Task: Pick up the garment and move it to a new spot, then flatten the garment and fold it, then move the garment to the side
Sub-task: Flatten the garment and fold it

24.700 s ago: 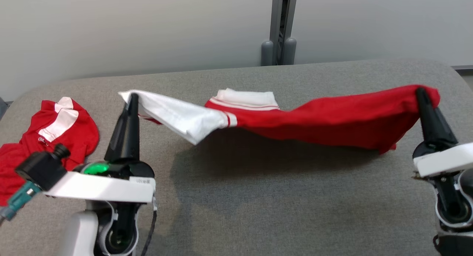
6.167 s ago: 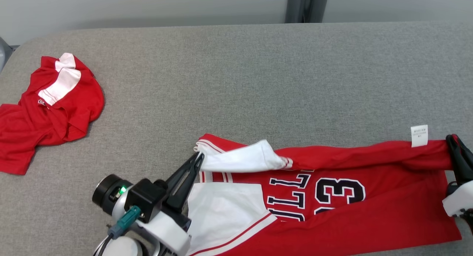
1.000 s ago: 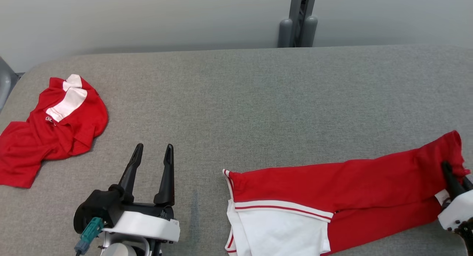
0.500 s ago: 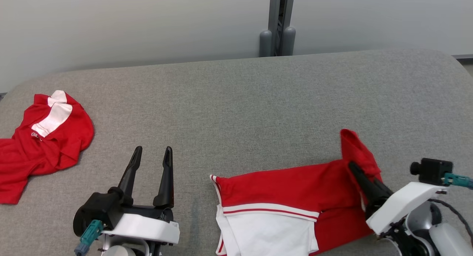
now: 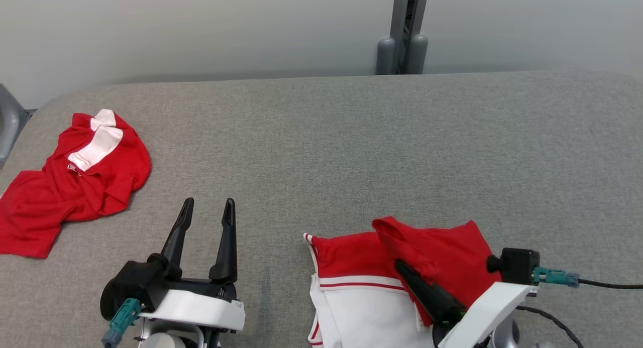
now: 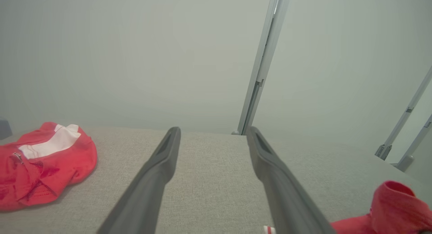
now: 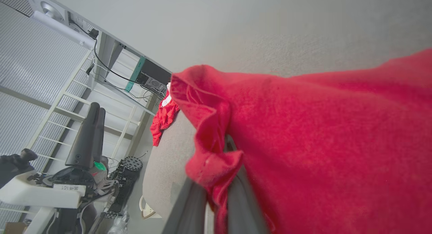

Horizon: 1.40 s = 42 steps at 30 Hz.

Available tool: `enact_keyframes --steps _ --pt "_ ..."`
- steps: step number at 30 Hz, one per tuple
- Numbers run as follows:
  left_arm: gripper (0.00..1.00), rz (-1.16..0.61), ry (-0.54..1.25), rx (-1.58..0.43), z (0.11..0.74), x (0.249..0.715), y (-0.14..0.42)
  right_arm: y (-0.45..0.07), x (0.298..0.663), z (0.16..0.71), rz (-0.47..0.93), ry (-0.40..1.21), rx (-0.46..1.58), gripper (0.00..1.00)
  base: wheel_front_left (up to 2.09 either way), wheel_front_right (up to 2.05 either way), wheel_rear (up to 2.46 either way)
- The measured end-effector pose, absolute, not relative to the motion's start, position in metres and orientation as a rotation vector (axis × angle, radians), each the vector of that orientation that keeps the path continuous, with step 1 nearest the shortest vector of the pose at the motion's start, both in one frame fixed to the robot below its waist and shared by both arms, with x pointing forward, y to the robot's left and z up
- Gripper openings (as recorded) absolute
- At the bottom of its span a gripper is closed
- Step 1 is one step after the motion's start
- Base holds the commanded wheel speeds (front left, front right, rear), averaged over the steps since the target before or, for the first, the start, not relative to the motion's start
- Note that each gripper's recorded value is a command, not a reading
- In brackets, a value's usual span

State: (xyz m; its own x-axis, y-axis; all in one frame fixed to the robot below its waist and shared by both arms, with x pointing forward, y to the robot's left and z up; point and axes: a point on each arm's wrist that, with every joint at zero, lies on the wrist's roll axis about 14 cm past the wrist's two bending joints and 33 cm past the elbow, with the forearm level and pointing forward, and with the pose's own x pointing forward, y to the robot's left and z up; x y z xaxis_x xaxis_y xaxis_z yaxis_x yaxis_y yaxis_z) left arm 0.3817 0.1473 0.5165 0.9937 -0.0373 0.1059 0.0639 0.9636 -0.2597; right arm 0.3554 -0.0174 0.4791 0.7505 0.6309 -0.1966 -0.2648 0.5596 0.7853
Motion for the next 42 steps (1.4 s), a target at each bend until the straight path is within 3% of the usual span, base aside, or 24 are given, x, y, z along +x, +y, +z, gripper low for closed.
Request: enact_keyframes --steps 16,17,18,33,42 --pt "1.0 -0.001 -0.067 -0.265 0.504 0.377 0.163 0.034 0.347 0.447 0.614 0.604 0.892 0.0 0.0 0.0 0.0" --pt "1.0 0.0 -0.068 -0.265 0.504 0.378 0.164 0.035 0.347 0.446 0.615 0.606 0.89 0.37 0.0 0.0 0.0" --pt "1.0 0.001 -0.068 -0.265 0.504 0.378 0.164 0.036 0.346 0.445 0.617 0.611 0.889 1.0 0.0 0.0 0.0" --pt "1.0 -0.013 -0.067 -0.267 0.505 0.38 0.158 0.053 0.333 0.451 0.689 0.642 0.881 1.0 0.0 0.0 0.0" --pt "1.0 -0.023 -0.072 -0.27 0.506 0.381 0.155 0.003 0.391 0.496 0.593 0.387 0.791 1.0 0.0 0.0 0.0"
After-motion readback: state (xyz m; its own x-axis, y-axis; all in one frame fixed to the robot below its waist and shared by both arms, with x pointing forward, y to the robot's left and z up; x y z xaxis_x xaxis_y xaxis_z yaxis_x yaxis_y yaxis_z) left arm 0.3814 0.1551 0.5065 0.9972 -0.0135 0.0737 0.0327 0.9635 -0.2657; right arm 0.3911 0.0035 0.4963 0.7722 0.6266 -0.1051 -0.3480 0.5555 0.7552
